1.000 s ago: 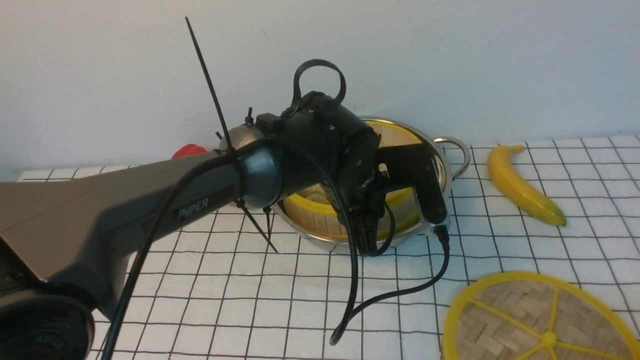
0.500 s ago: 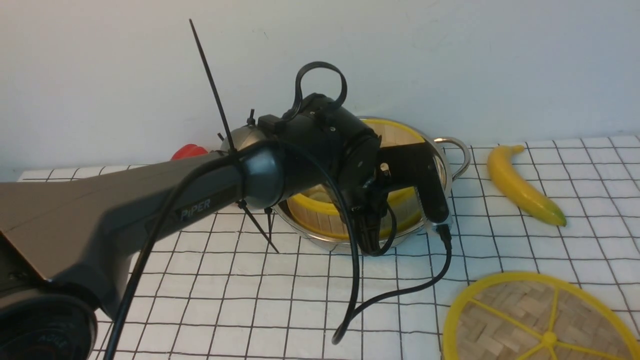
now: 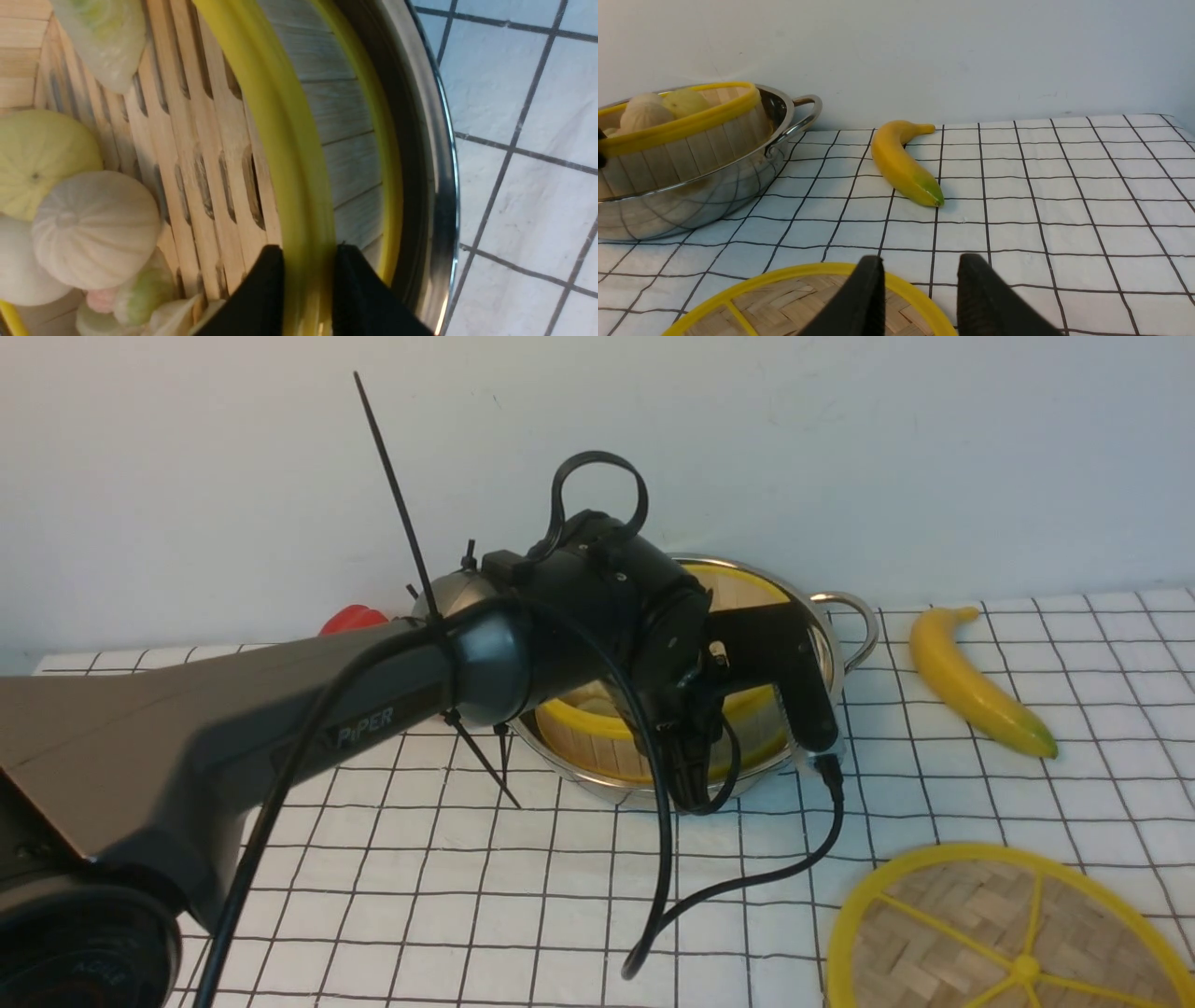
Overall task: Place the steamer in the pot on the white tablecloth, and put the lid on the steamer.
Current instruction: 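Place the bamboo steamer basket with dumplings into the steel pot with the left gripper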
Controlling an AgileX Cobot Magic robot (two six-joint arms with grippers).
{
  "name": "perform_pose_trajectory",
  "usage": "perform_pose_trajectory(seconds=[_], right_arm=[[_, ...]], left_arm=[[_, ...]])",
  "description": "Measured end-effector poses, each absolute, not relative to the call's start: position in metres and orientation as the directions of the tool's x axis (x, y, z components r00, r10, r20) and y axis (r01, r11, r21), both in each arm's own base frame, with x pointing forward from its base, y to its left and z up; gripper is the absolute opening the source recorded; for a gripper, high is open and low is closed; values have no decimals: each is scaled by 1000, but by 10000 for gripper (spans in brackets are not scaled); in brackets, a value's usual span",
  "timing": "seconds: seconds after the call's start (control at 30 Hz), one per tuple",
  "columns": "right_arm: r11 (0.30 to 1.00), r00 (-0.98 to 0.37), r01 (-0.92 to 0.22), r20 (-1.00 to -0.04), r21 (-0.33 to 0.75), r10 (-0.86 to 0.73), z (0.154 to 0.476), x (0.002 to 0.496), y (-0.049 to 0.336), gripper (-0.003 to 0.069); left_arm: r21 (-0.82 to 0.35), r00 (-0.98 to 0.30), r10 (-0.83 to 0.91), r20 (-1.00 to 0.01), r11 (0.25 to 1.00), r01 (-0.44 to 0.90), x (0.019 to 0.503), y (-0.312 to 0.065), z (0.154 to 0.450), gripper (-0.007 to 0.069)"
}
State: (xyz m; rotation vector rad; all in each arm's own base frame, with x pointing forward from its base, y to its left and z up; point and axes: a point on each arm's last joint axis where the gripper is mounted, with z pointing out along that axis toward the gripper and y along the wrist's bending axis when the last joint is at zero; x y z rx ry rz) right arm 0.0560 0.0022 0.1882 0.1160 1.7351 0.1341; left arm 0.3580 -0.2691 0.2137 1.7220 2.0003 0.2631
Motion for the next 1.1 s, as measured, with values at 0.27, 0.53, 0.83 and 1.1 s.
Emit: perform_pose_trajectory(seconds=[0.27, 0.53, 0.83, 1.1], right_arm=[[988, -167, 2, -974, 155, 153, 188, 56, 2, 242], [988, -167, 2, -974, 155, 153, 188, 56, 2, 242], [988, -167, 2, -974, 155, 153, 188, 56, 2, 242], [988, -167, 2, -974, 155, 153, 188, 56, 2, 242]], left_arm=[[430, -133, 960, -246, 231, 873, 358, -268, 213, 122], [444, -131, 962, -238, 228, 866, 359, -268, 214, 254], [437, -140, 955, -260, 245, 866, 359, -269, 216, 337], [435, -141, 958, -251, 242, 867, 359, -269, 216, 337]])
